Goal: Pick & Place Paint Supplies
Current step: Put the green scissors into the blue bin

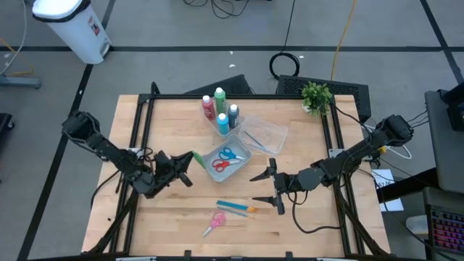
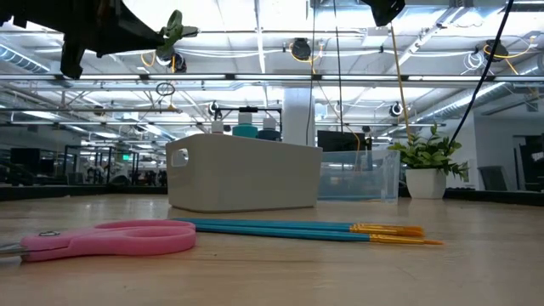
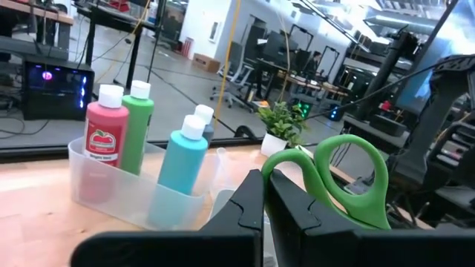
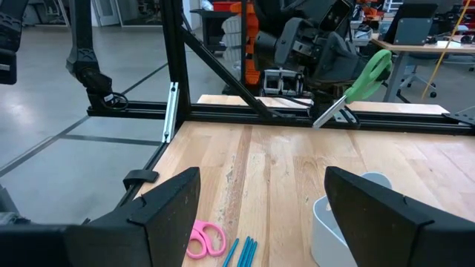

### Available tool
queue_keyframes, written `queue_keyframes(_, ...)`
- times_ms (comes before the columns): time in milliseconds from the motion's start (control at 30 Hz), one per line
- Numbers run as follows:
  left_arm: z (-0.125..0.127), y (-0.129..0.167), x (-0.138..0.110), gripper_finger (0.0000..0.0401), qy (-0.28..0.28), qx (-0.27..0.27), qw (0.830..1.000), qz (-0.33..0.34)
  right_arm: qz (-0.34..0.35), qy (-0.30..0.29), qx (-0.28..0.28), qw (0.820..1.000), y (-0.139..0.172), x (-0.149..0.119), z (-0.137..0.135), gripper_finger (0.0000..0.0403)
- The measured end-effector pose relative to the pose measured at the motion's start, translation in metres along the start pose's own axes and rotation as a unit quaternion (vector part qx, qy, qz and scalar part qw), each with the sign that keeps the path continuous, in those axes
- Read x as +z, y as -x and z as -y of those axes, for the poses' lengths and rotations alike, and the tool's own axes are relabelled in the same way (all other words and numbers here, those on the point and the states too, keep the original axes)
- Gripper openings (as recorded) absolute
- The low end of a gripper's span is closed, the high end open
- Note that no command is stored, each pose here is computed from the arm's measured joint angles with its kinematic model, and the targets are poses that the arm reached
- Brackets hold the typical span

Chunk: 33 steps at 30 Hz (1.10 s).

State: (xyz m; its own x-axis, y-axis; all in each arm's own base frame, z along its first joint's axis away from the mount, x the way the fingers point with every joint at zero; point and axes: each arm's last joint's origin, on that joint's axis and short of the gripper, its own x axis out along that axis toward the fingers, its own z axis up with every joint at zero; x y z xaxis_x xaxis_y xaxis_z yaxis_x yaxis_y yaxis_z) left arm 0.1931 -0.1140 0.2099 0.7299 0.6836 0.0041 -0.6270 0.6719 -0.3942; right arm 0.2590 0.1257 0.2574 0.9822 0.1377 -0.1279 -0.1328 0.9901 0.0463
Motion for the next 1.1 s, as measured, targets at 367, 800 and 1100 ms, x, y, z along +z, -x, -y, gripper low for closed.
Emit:
queue_keyframes(367,-0.001,0.000,-0.002,0.0008,0.002,-0.003,1.000,-0.004,-0.001,0.000,0.000,1.000,0.000,0.000,0.000,0.0279)
queue_keyframes(800,-0.001,0.000,-0.003,0.0004,-0.032,-0.008,0.999,-0.007,-0.001,0.000,0.000,1.000,0.000,0.000,0.000,0.0279)
queue_keyframes(1100,0.012,0.008,0.005,0.0005,-0.173,-0.025,0.985,-0.005,-0.003,0.001,0.000,1.000,0.000,-0.001,0.000,0.0279)
